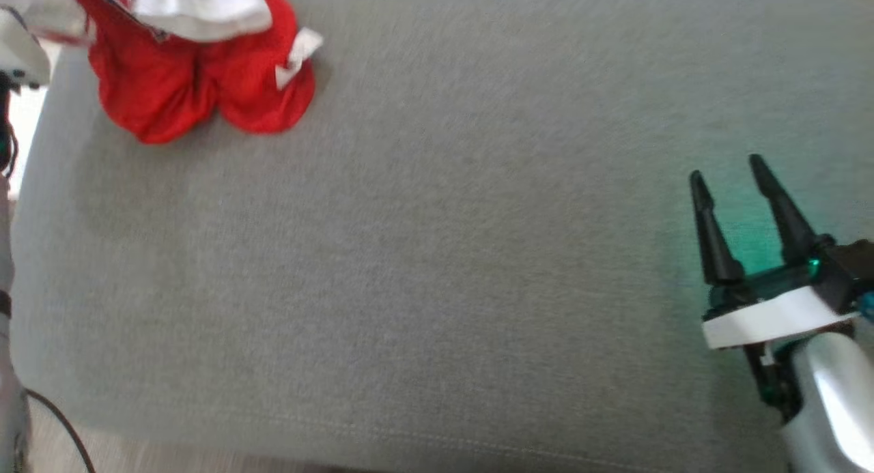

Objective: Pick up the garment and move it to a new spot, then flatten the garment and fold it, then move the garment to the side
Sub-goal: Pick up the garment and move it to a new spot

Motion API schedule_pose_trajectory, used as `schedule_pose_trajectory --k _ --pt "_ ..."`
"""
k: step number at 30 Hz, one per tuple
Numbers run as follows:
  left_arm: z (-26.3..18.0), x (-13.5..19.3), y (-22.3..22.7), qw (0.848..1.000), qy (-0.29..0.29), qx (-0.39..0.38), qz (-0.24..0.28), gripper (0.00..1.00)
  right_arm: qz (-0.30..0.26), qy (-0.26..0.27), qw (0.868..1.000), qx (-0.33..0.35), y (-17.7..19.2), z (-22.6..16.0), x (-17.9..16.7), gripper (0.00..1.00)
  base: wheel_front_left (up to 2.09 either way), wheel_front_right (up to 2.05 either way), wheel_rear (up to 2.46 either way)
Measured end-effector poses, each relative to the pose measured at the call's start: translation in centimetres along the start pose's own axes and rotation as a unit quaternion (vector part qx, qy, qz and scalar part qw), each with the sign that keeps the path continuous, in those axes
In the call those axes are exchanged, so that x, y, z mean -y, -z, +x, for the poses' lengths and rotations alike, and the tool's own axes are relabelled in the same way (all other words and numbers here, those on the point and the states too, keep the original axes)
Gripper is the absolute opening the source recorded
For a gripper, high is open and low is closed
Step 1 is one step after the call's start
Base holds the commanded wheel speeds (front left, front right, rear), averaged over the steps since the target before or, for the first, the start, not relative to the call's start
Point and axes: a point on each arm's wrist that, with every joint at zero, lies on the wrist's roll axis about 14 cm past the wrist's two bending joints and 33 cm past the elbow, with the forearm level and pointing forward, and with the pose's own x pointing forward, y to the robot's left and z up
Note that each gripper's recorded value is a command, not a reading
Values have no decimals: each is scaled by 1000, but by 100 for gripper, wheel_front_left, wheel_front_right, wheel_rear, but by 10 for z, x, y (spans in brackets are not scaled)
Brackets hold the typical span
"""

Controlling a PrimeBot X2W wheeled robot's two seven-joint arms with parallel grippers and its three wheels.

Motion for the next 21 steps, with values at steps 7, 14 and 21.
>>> schedule_pose_trajectory --k 7,14,21 --pt "-7 40 -96 990 73 117 26 0 7 38 998 59 -49 -30 -4 100 0 0 0" --pt "-26 136 -200 950 198 239 30 0 14 105 989 98 -75 -84 11 100 0 0 0" --pt "-68 224 -318 886 289 361 -2 0 14 168 976 137 -96 -131 30 100 0 0 0"
